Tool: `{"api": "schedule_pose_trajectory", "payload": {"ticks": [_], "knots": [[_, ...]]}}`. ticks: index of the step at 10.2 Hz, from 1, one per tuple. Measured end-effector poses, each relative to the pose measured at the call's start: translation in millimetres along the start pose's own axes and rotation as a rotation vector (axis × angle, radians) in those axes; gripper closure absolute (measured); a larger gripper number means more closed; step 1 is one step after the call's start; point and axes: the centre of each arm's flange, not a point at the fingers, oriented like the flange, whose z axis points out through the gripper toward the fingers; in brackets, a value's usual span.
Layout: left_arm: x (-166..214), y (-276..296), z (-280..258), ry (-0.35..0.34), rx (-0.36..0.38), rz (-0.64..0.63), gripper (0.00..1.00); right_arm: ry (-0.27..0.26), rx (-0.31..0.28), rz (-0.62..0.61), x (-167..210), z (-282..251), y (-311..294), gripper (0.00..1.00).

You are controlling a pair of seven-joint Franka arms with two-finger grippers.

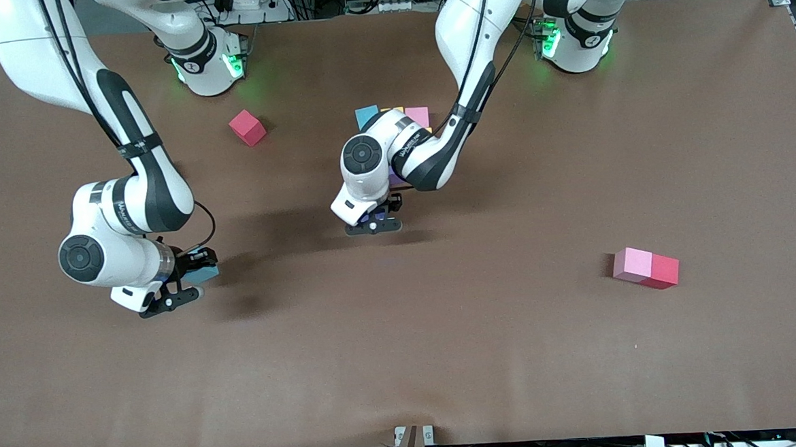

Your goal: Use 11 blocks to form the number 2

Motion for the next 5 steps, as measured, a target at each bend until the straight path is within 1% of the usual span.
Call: {"api": "schedule_pose_trajectory", "payload": {"ticks": [1,3,4,5], "knots": [[-2.0,-1.4,8.3,-0.007,0.01,0.001,0.32,-0.001,0.0,0.0,0.1,0.4,-0.2,0.41],[-4.5,-3.0,24.2,-0.013,0.024,0.003,0.05,-0.001,0.001,0.0,0.3,0.7,-0.2,0.41],[-4.3,-2.8,23.7,-0.012,0.023,0.003,0.0,-0.001,0.001,0.0,0.4,0.7,-0.2,0.41],[-4.2,-2.5,23.2,-0.012,0.023,0.003,0.0,-0.001,0.001,0.0,0.4,0.7,-0.2,0.41]]}}
